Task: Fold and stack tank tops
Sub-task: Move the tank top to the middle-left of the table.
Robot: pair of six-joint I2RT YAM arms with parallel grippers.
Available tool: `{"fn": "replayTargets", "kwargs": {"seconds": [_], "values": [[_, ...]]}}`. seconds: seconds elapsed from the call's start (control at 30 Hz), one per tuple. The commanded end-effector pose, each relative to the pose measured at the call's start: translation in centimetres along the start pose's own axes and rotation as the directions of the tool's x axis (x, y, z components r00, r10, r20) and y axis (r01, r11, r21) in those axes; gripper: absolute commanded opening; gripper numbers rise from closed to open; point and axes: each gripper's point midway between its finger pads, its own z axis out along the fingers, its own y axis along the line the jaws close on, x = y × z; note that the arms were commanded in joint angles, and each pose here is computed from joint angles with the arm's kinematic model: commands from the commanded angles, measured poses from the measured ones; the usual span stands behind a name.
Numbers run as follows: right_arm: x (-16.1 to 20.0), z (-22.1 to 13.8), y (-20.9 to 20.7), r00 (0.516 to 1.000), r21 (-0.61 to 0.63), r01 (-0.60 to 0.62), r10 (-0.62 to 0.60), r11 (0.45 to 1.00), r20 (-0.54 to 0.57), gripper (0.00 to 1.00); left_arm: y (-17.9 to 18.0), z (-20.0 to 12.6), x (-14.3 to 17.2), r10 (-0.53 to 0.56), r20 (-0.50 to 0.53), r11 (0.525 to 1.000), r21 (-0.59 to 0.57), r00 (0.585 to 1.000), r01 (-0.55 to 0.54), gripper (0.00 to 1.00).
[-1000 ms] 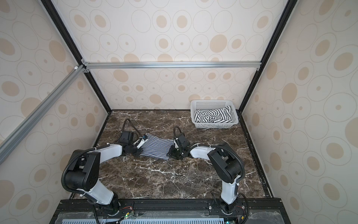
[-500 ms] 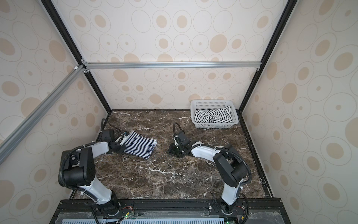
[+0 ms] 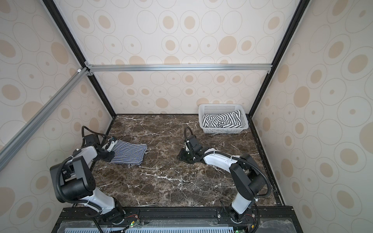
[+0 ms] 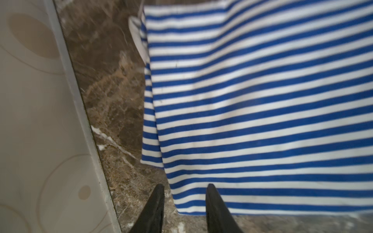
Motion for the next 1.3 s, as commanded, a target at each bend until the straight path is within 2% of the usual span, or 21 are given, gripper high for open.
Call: {"fn": "replayTargets", "kwargs": {"seconds": [0.0,0.1,0.3,0.5,0.6,0.73,0.93,1.27], "values": [[0.0,-0.7,-0.3,1.000,0.009,0.009,-0.009,1.000,0.016,0.33,-2.0,-3.7,-4.8,0.015,0.144,0.998,0.063,0.990,-0.024,0.36],[0.1,-0.5,-0.4,1.000,0.010,0.008,-0.008,1.000,0.011,0.33,-6.3,-3.7,-7.0,0.073,0.179,0.988,0.124,0.981,-0.096,0.37],[-0.1,-1.3,-0.4,1.000,0.031,0.021,-0.022,0.999,0.022,0.33,-14.5,-1.1,-9.6,0.171,0.193,0.947,0.237,0.966,-0.215,0.37],[0.0,-1.9,-1.0,1.000,0.050,0.013,-0.014,0.999,0.028,0.33,-18.8,2.7,-10.4,0.232,0.149,0.920,0.286,0.961,-0.267,0.36],[0.3,-2.1,-1.4,1.000,0.058,0.007,-0.008,0.998,0.029,0.33,-18.9,4.8,-10.0,0.230,0.091,0.927,0.284,0.969,-0.247,0.34],[0.2,-2.7,-1.7,0.999,0.066,0.004,-0.006,0.998,0.040,0.33,-17.8,6.5,-8.9,0.239,0.023,0.946,0.222,0.971,-0.238,0.33],[0.0,-2.9,-1.9,0.999,0.071,-0.002,-0.001,0.997,0.045,0.33,-15.2,6.5,-7.1,0.231,-0.016,0.965,0.135,0.973,-0.226,0.32],[-0.2,-1.8,-1.4,1.000,0.044,-0.014,0.013,0.999,0.029,0.33,-11.1,5.9,-4.7,0.203,-0.059,0.974,0.110,0.977,-0.196,0.32]]}}
